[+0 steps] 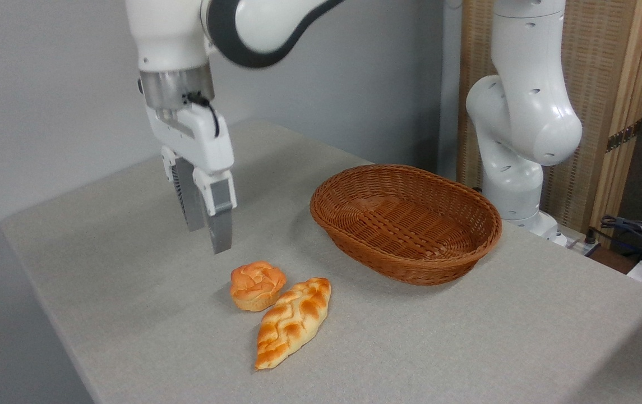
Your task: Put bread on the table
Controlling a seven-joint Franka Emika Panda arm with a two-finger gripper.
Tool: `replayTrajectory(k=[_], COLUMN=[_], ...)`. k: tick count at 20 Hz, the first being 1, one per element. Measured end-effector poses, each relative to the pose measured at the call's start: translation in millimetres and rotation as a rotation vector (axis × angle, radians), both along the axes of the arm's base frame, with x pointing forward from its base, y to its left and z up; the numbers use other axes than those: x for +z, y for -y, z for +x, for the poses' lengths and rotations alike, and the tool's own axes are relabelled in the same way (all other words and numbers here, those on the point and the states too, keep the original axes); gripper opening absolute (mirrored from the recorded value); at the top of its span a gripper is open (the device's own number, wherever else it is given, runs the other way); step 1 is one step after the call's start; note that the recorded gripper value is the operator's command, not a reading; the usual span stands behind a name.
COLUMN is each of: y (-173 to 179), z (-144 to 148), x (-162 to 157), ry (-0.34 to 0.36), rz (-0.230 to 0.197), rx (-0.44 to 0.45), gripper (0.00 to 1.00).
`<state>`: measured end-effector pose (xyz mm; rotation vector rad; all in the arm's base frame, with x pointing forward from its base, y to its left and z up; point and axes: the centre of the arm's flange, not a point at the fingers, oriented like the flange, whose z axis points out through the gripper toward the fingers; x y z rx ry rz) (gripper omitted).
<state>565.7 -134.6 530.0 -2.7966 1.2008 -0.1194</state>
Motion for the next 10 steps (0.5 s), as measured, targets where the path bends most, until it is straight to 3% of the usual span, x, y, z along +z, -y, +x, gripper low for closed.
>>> replayTrajectory(k=[3, 10], y=[-46.0, -116.7], z=[4.3, 0.9], x=[34.3, 80.9], ry=[-0.034, -0.075], rz=[-0.022, -0.094], rx=[0.077, 0.090], gripper=[1.00, 1.00])
